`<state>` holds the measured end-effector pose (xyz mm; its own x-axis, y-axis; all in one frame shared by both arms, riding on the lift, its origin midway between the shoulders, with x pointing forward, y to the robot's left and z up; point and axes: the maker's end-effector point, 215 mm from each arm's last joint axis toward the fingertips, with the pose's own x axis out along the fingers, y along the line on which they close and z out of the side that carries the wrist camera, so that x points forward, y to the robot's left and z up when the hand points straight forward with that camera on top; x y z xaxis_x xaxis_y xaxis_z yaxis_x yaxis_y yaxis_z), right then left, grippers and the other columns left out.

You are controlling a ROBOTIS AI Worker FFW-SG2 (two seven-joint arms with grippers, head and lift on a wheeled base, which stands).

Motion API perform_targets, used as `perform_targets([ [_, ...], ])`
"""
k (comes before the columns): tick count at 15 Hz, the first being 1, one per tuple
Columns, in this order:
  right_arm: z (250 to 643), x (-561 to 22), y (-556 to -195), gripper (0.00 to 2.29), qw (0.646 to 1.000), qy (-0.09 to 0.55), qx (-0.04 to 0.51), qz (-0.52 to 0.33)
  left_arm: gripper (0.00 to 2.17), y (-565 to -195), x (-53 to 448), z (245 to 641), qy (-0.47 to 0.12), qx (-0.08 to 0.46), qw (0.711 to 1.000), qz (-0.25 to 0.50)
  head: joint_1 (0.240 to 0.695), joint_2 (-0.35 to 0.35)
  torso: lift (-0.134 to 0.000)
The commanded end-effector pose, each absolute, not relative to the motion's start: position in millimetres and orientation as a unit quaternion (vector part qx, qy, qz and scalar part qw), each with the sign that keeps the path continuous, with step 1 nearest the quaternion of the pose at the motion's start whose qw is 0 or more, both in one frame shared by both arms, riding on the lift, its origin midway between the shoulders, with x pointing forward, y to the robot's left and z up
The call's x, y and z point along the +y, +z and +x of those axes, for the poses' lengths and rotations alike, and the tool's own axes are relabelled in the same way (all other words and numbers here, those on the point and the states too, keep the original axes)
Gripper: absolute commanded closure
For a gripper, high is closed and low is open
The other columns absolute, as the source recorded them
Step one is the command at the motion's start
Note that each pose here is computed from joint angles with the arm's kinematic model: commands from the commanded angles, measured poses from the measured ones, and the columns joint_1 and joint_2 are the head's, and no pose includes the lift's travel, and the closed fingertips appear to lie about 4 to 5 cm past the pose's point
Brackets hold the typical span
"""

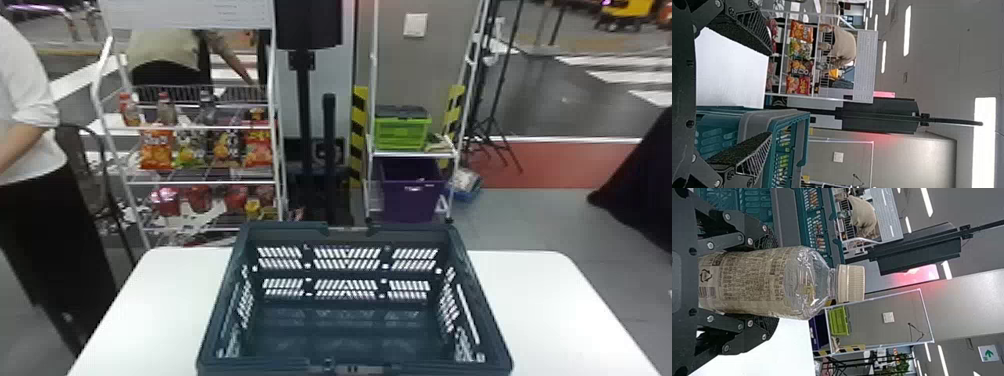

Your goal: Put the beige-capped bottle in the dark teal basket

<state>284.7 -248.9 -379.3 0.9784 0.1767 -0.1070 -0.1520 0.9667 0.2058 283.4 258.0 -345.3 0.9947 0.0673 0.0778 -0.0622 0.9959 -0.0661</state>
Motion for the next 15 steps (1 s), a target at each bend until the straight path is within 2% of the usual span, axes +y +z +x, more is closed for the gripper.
perform_targets([
  [1,285.3,-247.1,-377.4,1.79,0.99,0.085,0.061,0.1,0.17,-347.3,258.5,281.2,0.035,-0.037,0.998,-0.033,0.499,0.0,0.0],
  [10,273.9,-243.0,-362.4,1.79,0.992,0.089,0.045,0.073,0.17,-346.4,254.8,277.4,0.031,-0.04,0.998,-0.033,0.499,0.0,0.0],
  [15,291.4,-236.6,-303.3,1.79,0.993,0.098,0.003,0.06,0.17,-352.3,253.9,277.9,0.027,-0.036,0.999,-0.031,0.499,0.0,0.0],
])
